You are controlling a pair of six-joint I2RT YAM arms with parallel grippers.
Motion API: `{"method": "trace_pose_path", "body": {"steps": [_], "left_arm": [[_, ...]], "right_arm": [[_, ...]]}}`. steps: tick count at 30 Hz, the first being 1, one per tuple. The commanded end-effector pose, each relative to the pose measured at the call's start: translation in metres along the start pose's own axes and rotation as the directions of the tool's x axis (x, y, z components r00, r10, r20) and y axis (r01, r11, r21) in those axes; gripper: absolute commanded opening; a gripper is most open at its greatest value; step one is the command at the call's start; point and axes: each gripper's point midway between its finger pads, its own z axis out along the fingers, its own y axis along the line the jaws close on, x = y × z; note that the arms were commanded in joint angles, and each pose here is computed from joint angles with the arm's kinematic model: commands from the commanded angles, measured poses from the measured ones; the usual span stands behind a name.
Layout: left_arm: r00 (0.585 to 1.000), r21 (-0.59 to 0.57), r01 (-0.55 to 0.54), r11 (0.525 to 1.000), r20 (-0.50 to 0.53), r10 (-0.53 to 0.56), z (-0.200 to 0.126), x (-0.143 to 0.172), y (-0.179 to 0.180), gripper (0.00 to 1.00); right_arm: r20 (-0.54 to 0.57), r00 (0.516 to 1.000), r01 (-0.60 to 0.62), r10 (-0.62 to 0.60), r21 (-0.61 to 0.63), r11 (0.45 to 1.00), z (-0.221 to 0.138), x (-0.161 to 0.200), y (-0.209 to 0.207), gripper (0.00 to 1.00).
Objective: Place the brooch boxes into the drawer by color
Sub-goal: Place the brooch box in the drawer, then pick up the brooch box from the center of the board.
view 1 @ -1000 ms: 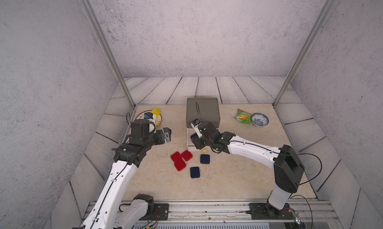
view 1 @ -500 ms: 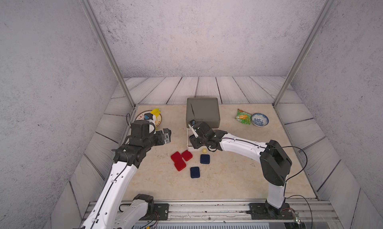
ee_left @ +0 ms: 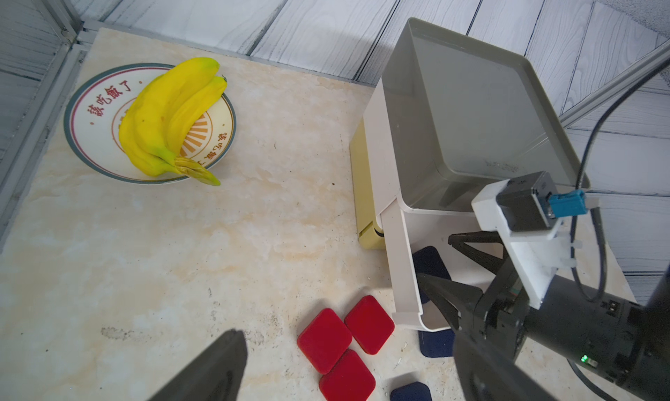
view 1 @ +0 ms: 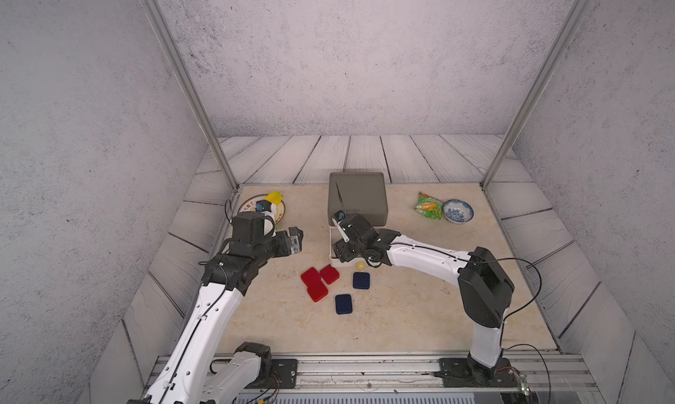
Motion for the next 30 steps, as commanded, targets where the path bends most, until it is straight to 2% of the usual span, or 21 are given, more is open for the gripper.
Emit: {"method": "trace_pose_path", "body": {"steps": [1,6,9,13,16,23,30], "left_arm": [[0.999,0.007,-0.004,1.0,0.033,0.004,-0.013,-0.01,-0.002,0.96],[0.999,0.001,-0.012,1.0,0.048,0.012,-0.02,-0.013,-0.003,0.96],[0.999,-0.001,-0.02,1.0,0.048,0.02,-0.022,-0.014,-0.003,0.96],[0.999,0.004,-0.029,1.0,0.024,0.029,-0.021,-0.013,-0.003,0.97],[1.0,-0.002,-0.023,1.0,0.01,0.023,-0.02,-0.011,0.002,0.97],[0.998,0.035,0.063,0.997,-0.004,-0.063,-0.011,-0.006,0.014,0.97],[0.997,0.029,0.079,0.996,-0.022,-0.078,-0.007,-0.001,0.02,0.96]], "right_arm": [[0.053,0.999,0.004,-0.005,0.017,1.0,-0.024,-0.014,-0.006,0.8],[0.116,0.993,0.026,-0.018,-0.071,0.997,-0.053,-0.022,0.009,0.81],[0.158,0.985,0.093,-0.067,-0.166,0.982,-0.073,-0.016,0.03,0.83],[0.186,0.972,0.191,-0.147,-0.247,0.95,-0.095,0.016,0.058,0.84],[0.163,0.975,0.194,-0.152,-0.282,0.94,-0.101,0.05,0.068,0.84],[0.044,0.989,0.145,-0.139,-0.295,0.944,-0.084,0.121,0.074,0.84],[0.0,0.987,0.156,-0.164,-0.3,0.941,-0.058,0.144,0.082,0.84]]}}
